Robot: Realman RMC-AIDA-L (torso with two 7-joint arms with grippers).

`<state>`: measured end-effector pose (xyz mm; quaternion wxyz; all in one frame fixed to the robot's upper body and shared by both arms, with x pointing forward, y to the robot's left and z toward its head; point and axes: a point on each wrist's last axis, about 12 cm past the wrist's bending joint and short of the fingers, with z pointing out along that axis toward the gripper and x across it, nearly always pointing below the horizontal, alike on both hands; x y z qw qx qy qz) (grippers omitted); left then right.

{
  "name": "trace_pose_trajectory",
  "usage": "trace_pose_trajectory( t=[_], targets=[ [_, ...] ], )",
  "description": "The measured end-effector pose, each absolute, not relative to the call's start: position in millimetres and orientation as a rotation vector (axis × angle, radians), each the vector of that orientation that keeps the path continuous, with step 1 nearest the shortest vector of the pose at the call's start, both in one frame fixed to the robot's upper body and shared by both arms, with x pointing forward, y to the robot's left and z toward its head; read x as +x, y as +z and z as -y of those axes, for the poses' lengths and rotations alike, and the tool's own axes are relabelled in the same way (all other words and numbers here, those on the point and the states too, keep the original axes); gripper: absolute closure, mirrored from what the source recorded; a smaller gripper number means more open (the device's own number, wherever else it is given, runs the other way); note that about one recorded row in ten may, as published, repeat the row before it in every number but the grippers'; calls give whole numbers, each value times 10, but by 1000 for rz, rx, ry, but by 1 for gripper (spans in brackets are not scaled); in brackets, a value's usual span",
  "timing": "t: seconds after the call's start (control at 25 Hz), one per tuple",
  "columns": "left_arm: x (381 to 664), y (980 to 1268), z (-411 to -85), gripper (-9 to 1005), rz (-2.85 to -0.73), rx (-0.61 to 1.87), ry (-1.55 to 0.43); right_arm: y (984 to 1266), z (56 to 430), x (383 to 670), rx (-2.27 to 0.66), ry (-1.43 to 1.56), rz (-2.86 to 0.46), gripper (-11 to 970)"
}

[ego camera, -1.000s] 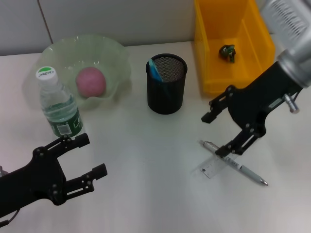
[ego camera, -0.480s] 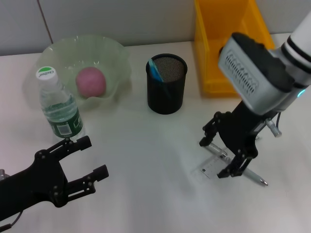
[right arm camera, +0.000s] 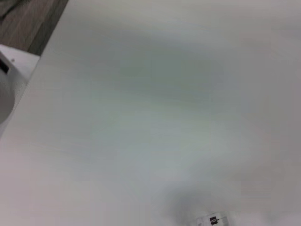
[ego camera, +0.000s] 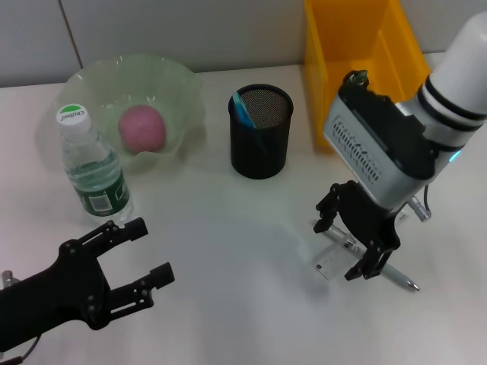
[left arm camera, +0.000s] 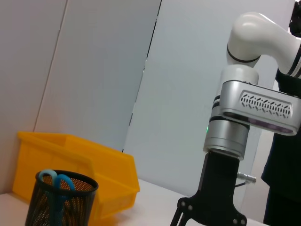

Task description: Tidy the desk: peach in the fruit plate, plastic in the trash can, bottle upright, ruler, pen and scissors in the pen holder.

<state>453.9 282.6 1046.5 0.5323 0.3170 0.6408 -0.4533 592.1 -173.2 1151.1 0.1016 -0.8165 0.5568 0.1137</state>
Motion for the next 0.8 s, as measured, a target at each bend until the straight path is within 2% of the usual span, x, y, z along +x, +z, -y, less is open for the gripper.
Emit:
trace_pose_trajectory(
  t=[0.48, 0.52, 0.8],
  targets=[
    [4544, 10449, -2796, 152, -1530, 791, -1077, 11405, 1612, 5884, -2478, 293, -1592, 142],
    [4567, 10422, -2764, 152, -1558, 863, -1060, 11403, 1607, 5884, -2473, 295, -1592, 142],
    [4609, 10466, -2786, 152, -1571, 926, -1037, 11396, 1589, 5870, -2476, 295, -1589, 141]
  ],
)
